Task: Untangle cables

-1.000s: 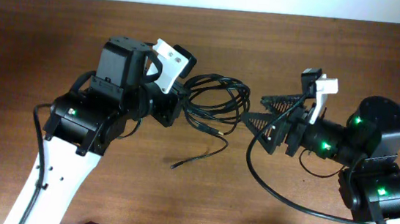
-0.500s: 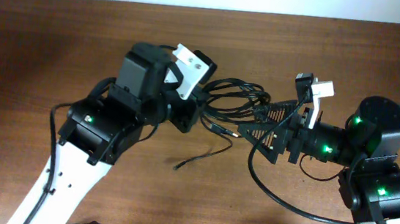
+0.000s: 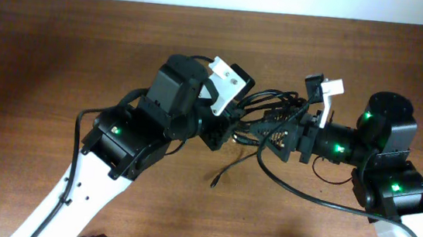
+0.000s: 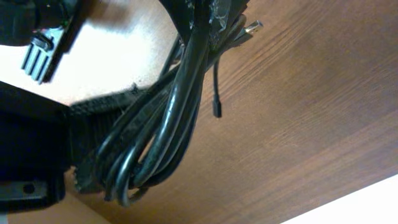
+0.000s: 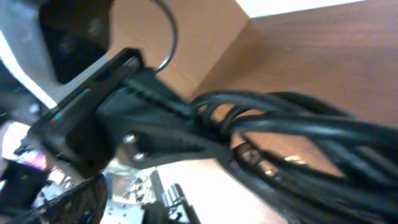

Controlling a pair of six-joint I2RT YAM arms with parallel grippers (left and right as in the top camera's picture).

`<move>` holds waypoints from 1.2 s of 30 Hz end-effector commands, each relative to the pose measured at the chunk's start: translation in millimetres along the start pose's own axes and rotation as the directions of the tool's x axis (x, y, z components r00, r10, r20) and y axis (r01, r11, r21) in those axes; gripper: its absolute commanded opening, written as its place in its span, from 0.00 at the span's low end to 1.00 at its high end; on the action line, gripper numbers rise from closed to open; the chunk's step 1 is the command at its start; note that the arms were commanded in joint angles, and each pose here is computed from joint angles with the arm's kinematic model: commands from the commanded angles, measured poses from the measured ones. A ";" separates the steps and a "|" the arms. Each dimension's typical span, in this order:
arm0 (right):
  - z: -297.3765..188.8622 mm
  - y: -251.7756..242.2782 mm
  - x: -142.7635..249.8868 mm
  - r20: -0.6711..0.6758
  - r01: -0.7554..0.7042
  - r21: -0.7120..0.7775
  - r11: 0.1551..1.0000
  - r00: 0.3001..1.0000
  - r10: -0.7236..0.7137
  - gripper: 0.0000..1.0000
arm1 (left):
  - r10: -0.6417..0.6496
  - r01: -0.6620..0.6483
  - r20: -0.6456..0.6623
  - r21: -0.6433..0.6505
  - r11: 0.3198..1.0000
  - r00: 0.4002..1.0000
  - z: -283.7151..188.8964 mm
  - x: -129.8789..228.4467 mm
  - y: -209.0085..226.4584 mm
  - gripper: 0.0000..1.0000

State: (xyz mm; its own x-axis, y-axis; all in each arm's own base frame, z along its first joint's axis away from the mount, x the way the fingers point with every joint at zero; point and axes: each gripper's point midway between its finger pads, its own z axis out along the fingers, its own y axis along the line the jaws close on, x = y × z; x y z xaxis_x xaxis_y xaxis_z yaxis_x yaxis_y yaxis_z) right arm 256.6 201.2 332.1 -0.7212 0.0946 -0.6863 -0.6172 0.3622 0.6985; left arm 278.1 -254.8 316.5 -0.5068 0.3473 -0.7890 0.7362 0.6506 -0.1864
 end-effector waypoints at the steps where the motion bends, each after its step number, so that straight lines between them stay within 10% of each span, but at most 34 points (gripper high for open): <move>1: -2.1 -21.7 -9.2 0.051 0.013 0.126 0.992 0.998 -0.020 0.76 | -0.004 0.003 0.014 0.103 0.995 1.000 -3.1 -4.8 -20.1 0.00; 5: -4.3 -34.9 -11.4 0.074 -0.006 0.197 0.980 0.997 -0.009 0.56 | -0.004 0.003 0.014 0.104 0.995 1.000 -3.1 -4.8 -20.3 0.00; 22: -2.4 -50.7 -8.6 0.070 -0.042 0.248 0.968 0.997 0.026 0.56 | 0.045 -0.054 0.044 0.225 0.973 0.998 -2.4 -10.9 -56.7 0.00; 24: -2.4 -50.7 -8.6 0.070 -0.042 0.248 0.968 0.997 0.026 0.49 | 0.054 -0.065 0.053 0.234 0.970 0.997 -2.1 -12.5 -61.5 0.00; 28: -2.5 -51.1 -8.1 0.069 -0.044 0.250 0.967 0.997 0.028 0.04 | 0.063 -0.075 0.059 0.243 0.967 0.996 -1.9 -13.5 -66.2 0.00; 36: -2.1 -40.5 -6.7 0.057 -0.032 0.204 0.978 0.998 0.020 0.04 | 0.056 -0.060 0.032 0.144 0.988 0.998 2.1 -8.3 -48.5 0.00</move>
State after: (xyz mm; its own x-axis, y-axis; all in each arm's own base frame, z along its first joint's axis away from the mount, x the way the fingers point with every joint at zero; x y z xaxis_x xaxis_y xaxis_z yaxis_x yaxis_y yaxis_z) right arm 289.9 181.2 302.0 -0.7242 0.1666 -0.6692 -0.4849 0.5670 0.6659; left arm 244.3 -294.0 331.7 -0.4453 0.3572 -0.8210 0.8380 0.4892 -0.2416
